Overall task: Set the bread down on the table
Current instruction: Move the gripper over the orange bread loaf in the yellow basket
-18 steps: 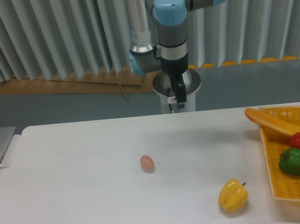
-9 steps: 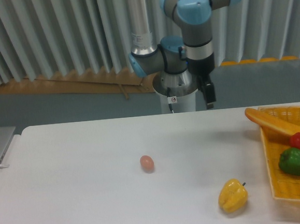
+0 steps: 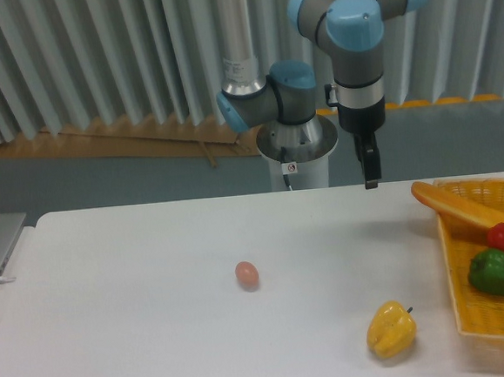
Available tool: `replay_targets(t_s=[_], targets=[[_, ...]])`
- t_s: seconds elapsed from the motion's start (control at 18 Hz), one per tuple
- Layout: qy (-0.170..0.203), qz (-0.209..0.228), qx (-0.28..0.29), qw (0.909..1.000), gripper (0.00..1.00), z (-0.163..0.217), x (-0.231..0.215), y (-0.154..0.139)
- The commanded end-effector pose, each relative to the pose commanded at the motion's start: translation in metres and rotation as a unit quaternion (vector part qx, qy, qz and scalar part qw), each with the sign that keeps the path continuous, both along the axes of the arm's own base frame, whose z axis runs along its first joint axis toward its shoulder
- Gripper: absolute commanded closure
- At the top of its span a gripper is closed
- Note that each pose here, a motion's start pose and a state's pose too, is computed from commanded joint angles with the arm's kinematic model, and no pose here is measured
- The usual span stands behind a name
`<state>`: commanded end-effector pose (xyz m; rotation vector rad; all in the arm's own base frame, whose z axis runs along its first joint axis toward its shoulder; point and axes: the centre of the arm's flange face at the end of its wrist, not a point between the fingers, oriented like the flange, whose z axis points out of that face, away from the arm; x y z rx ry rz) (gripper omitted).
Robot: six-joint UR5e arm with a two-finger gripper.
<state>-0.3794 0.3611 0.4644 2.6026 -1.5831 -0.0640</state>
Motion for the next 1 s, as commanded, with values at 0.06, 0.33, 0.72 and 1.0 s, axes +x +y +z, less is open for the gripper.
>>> replay_targets(t_s=[0.06, 0.33, 0.72, 1.0], targets=[[0.000, -0.006, 0.000, 1.0000, 0.00, 0.000, -0.004, -0.004], [-0.005, -0.034, -0.003, 0.9994, 0.00, -0.010, -0.019, -0.008], [-0.017, -0.075, -0.012, 0.9970, 0.00, -0.053, -0.078, -0.055], [-0.052, -0.035, 0.031, 0.9976, 0.00, -0.076, -0.112, -0.087]])
